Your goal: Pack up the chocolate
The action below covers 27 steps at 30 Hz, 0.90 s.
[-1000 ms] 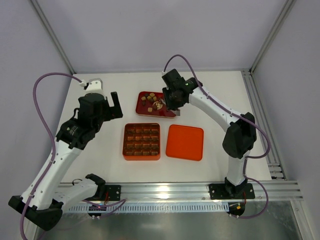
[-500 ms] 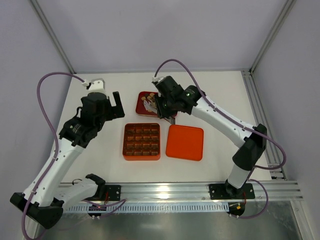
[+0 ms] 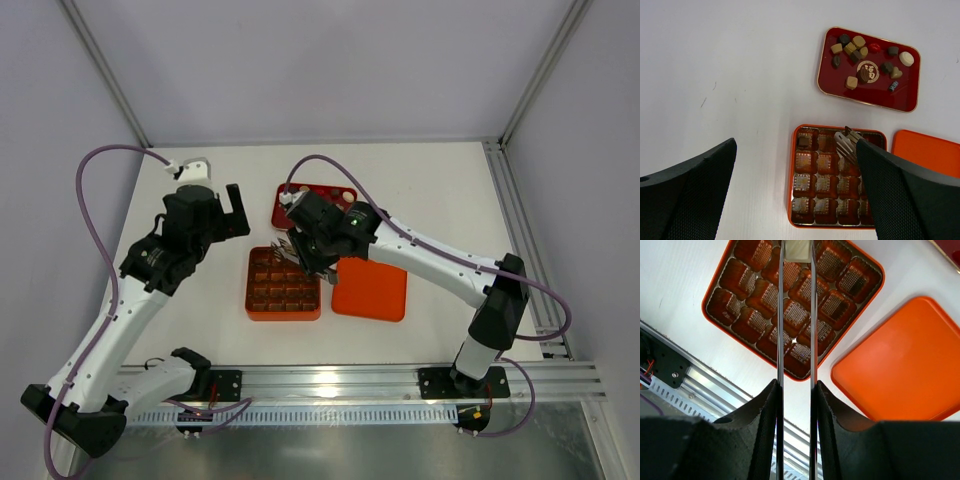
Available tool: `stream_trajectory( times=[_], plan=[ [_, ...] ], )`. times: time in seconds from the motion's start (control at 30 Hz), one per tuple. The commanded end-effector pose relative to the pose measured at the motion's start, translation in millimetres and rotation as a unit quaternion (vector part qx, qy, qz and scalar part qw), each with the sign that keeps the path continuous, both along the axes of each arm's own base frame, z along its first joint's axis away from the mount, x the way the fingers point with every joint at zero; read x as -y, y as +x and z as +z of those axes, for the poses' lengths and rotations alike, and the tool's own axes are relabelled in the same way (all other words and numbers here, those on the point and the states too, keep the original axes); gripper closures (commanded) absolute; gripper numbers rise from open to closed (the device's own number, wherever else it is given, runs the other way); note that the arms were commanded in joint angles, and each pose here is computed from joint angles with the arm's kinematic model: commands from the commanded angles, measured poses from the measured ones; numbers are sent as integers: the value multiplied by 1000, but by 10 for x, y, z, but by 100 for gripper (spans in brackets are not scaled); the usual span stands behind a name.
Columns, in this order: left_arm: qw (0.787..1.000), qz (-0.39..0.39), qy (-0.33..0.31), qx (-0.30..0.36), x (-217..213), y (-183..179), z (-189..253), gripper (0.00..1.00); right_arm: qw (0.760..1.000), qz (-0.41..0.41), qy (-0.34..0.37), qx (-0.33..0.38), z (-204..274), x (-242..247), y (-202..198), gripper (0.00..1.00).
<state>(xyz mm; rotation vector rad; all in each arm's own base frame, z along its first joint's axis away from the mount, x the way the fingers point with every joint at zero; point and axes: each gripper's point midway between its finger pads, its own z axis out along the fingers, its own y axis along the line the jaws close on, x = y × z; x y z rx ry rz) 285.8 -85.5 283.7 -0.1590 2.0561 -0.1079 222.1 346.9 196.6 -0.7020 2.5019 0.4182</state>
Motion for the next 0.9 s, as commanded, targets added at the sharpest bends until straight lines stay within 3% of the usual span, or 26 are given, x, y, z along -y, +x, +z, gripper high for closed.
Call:
stream_trajectory(
  times=[0.0,0.67,0.87],
  plan=[
    [1000,7,-16,22,1,44,88,0,999,-9,30,19,144,-70,5,64],
    [1000,10,-10,17,-41,43,37,0,1000,0,14,9,-117,-248,3,63],
    [1000,11,-10,18,-51,40,45,0,1000,-3,8,13,-141,-240,17,56]
  ],
)
